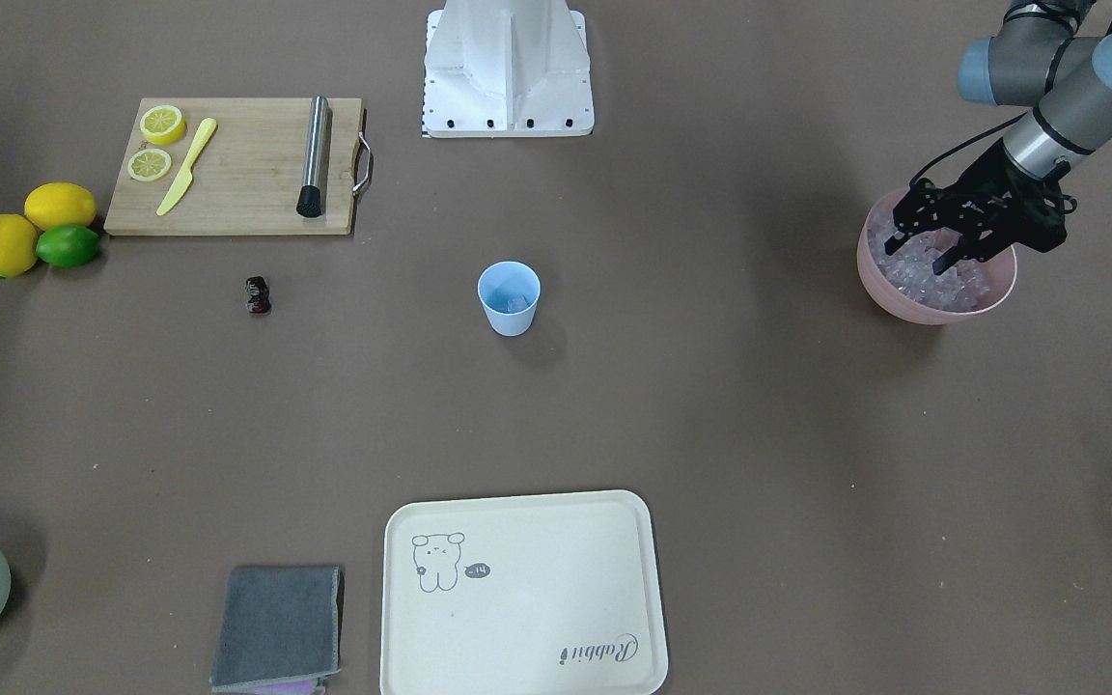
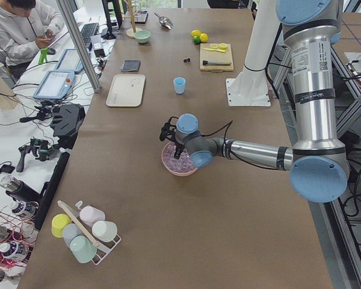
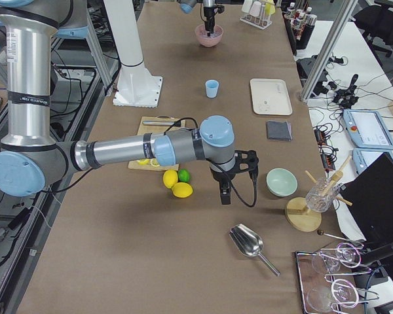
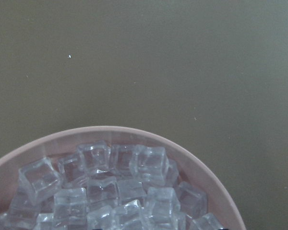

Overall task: Put ice and cherries in cup
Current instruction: 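Lower the left gripper into the ice and grasp a third cube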

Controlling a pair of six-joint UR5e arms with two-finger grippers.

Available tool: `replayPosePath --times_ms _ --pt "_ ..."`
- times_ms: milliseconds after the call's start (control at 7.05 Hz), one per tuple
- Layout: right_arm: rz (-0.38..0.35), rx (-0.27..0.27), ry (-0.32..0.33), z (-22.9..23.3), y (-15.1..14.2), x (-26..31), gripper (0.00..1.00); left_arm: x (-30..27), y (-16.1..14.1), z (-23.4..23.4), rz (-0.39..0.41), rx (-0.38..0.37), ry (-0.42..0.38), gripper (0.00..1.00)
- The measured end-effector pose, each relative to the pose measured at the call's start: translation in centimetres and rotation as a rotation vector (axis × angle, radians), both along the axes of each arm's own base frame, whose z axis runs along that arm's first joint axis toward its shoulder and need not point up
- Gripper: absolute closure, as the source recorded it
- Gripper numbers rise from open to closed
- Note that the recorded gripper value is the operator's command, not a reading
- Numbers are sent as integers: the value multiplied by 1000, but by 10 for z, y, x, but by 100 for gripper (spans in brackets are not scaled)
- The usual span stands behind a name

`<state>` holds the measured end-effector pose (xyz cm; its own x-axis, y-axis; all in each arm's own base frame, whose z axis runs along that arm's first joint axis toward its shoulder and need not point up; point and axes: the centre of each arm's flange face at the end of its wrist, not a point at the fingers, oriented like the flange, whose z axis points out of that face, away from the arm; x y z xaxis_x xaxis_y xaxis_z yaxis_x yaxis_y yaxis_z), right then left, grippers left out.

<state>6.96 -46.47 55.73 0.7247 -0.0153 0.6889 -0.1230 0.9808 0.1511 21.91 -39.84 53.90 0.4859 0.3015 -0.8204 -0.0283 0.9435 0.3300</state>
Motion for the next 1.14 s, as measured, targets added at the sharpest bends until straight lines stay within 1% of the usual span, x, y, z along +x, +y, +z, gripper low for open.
replayPosePath --times_ms 710,852,1135 --pt "0 0 0 0 0 0 0 6 -7 -7 0 13 8 26" --pt "0 0 0 0 0 0 0 7 -9 -8 0 14 9 27" --pt "0 -1 0 0 0 0 0 8 -10 -6 0 13 9 33"
